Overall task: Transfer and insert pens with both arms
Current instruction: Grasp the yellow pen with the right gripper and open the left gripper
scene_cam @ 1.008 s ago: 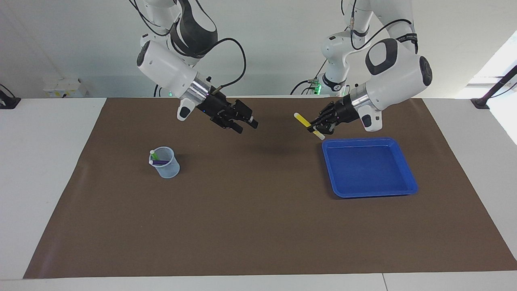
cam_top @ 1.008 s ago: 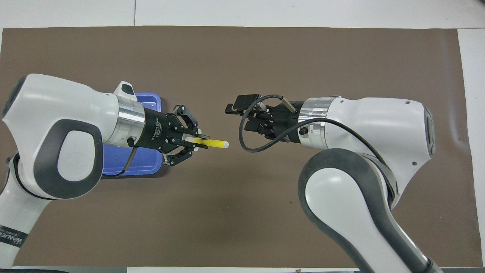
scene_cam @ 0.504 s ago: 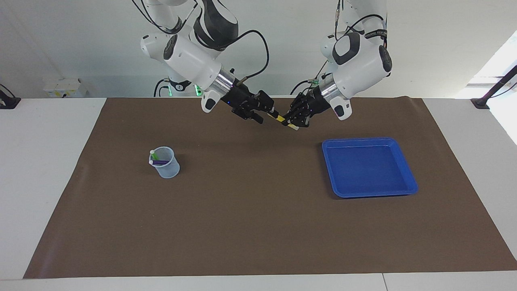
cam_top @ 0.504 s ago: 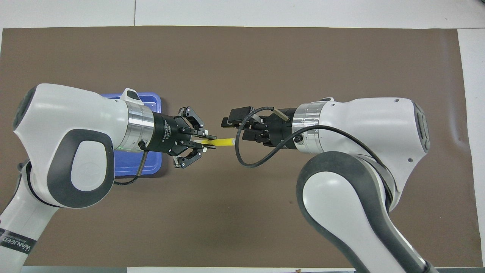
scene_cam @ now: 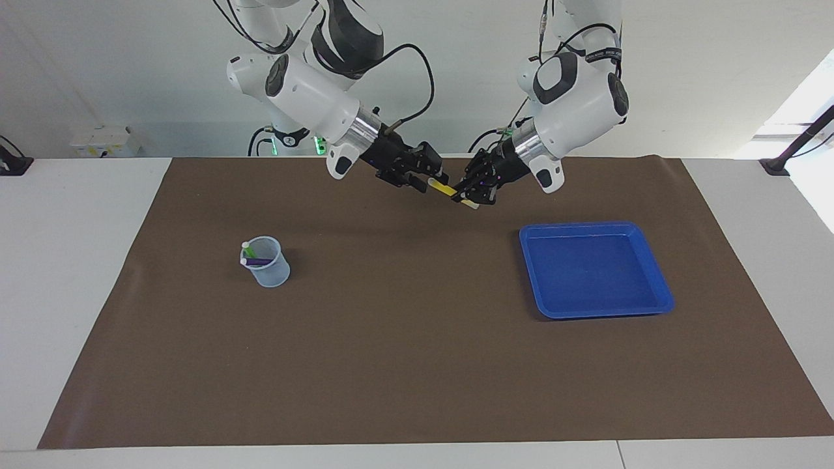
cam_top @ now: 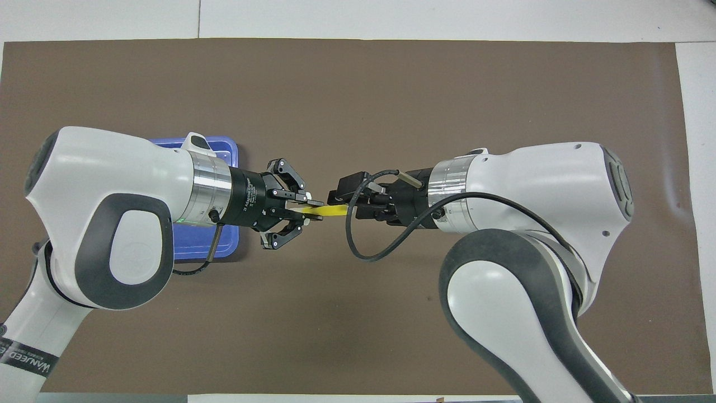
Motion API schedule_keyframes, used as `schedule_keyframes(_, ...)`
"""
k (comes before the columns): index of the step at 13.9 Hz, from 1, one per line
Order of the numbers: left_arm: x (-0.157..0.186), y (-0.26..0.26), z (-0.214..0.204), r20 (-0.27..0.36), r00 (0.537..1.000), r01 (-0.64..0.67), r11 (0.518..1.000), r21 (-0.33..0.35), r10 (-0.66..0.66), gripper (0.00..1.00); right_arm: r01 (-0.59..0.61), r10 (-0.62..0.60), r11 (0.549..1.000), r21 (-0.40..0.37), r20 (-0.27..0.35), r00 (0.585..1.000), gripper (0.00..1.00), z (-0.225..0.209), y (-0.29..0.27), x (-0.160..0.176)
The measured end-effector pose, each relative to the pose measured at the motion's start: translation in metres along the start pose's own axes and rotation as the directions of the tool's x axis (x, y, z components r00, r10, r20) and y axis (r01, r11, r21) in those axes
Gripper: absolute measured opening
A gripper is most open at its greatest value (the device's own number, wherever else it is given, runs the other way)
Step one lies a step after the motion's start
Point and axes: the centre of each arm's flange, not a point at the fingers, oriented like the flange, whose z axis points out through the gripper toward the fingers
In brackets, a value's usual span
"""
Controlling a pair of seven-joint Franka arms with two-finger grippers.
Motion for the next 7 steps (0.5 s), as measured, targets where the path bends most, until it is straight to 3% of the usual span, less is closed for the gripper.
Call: schedule_keyframes(7, -0.0004, 0.0005, -0.0003, 0.009, 1.0, 0.01, 1.0, -0.005, -0.01, 0.17, 0.009, -0.009, 1.0, -0.004, 0.002, 1.0, 0.53, -0.0012, -0.0006, -0.0013)
